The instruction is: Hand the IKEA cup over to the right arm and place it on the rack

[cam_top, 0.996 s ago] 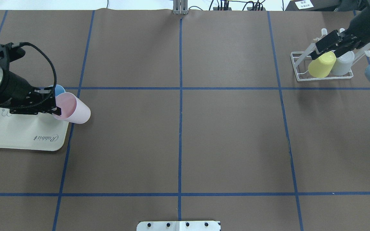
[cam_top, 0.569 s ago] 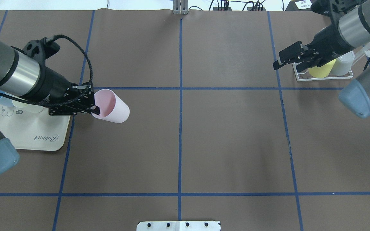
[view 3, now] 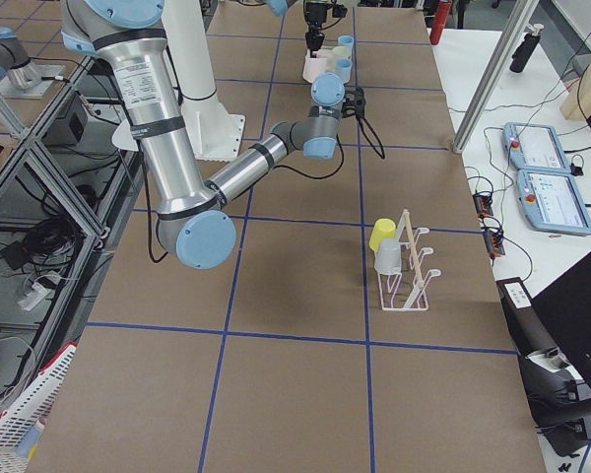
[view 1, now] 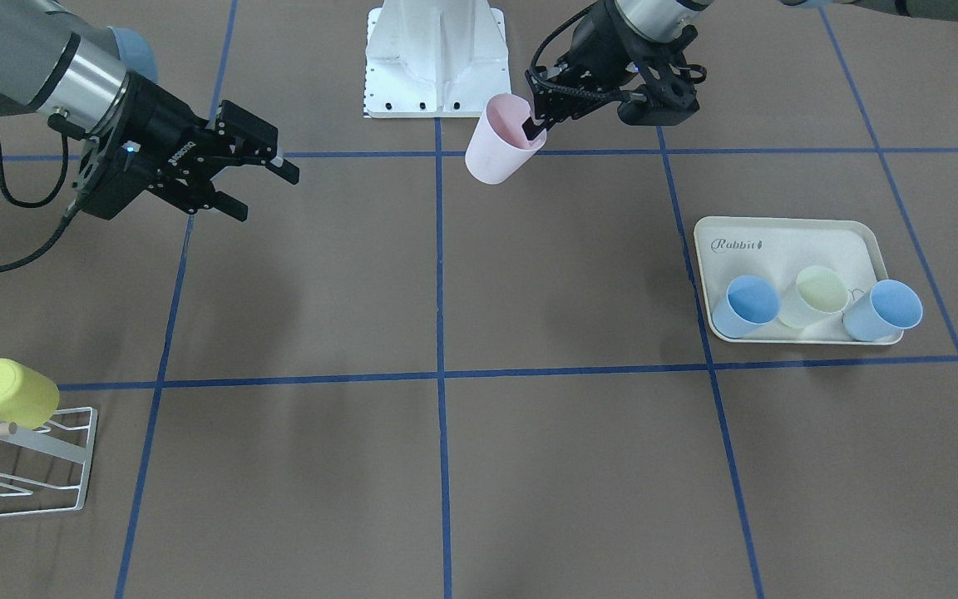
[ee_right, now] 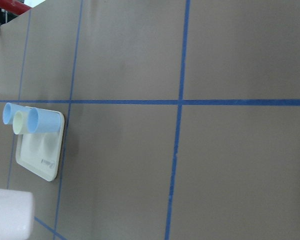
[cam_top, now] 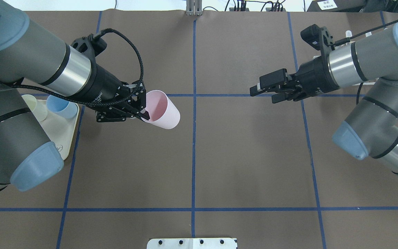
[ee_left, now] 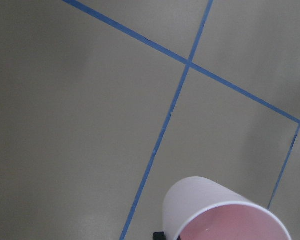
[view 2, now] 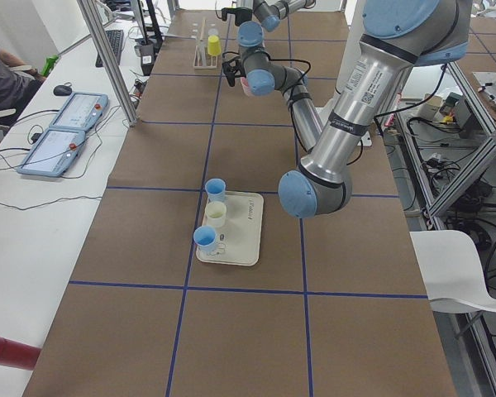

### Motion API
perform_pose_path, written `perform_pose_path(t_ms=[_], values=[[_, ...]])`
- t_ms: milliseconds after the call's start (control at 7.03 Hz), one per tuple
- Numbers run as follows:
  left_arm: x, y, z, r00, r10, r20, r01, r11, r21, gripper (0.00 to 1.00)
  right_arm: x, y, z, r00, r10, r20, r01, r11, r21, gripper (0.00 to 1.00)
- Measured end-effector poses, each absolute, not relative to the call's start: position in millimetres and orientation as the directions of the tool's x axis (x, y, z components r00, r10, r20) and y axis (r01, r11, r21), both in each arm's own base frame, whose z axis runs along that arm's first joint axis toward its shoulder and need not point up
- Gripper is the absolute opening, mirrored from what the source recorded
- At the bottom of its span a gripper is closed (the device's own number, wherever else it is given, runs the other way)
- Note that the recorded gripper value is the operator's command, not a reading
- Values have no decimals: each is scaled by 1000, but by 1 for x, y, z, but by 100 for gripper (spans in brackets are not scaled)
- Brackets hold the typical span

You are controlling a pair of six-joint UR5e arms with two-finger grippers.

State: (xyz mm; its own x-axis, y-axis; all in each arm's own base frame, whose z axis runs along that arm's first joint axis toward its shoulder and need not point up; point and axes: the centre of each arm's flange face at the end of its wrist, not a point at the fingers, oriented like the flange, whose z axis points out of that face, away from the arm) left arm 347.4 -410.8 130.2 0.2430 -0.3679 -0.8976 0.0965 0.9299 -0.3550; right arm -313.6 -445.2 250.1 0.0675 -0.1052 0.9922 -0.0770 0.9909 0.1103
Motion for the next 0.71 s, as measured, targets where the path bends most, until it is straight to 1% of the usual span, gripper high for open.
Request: perform_pose_path(t_ms=[285,569,711], values=[[349,-409,126,38,-455,-890,49,890,-453,0,-324,-423,237,-73,-92,993,-102,991,84,99],[348,-412,159,-203,-516,-832,-68,855,-514,0,-320,-415,225,-212,-66,975,-144,989,36,98],[344,-415,179,-316,-544,-777,-115,835,-538,0,-318,-411,212,-283,-55,958,-147,989,13,98]])
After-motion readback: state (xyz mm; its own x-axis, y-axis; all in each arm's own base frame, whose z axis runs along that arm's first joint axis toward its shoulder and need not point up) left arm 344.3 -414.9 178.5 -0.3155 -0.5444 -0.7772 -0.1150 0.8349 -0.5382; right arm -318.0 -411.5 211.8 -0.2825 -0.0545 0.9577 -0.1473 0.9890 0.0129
